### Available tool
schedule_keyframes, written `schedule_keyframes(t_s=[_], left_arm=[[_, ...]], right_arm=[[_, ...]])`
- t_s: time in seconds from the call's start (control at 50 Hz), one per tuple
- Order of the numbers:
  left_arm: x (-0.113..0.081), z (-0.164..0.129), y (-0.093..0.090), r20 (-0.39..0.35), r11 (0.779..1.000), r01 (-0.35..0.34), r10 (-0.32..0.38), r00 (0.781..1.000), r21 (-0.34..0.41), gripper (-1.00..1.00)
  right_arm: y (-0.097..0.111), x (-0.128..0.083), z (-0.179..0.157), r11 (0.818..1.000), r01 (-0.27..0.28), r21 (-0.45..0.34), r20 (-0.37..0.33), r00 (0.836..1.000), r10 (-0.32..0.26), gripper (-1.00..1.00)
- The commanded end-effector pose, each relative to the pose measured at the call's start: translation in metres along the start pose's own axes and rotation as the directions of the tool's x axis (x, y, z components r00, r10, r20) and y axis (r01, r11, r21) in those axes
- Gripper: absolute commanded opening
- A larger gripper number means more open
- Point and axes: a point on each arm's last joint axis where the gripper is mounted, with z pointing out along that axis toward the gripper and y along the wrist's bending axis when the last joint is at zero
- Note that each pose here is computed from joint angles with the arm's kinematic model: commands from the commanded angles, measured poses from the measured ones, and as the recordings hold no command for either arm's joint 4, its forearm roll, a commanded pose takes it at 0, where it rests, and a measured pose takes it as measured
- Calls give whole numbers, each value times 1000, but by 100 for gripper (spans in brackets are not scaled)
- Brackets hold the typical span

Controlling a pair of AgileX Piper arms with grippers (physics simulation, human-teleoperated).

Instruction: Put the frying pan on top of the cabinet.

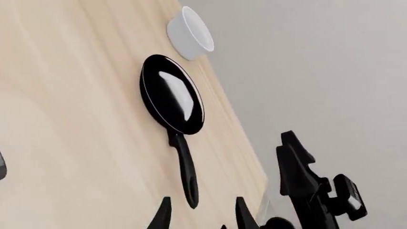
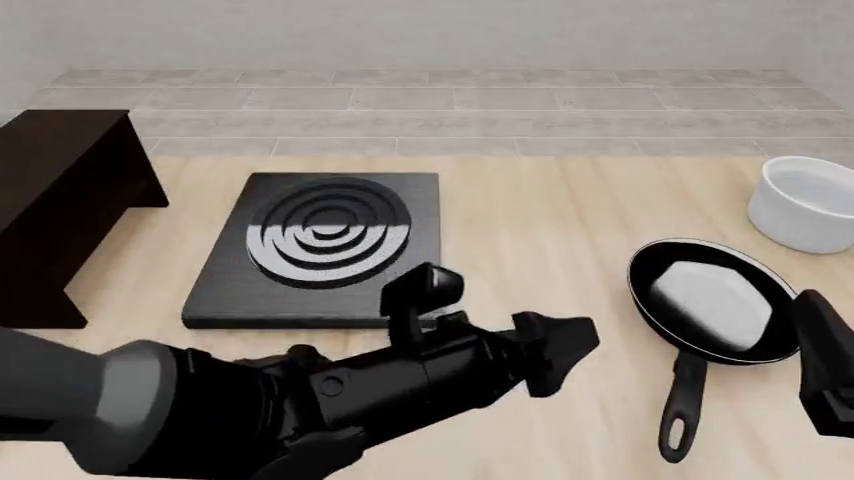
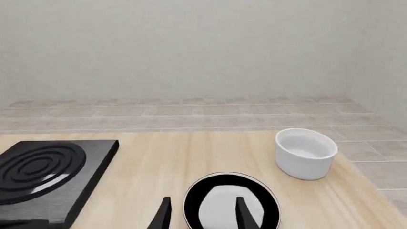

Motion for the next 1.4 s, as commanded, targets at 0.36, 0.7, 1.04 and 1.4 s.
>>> schedule_keyframes(t_s=[0.36,0.7,1.04,1.4], left_arm=[[41,18,2,-89,991,128,-125,988,24,100],[50,31,5,-107,990,140,-137,985,18,100],[51,44,13,-102,988,153,-152,983,-2,100],[61,59,22,-113,986,168,-169,979,-20,100]], right_arm=[[0,0,0,1000,-5,2,-1,1000,5,100],[0,0,0,1000,-6,0,1,1000,6,100],[0,0,0,1000,-10,2,-1,1000,10,100],[0,0,0,1000,-16,5,0,1000,16,100]])
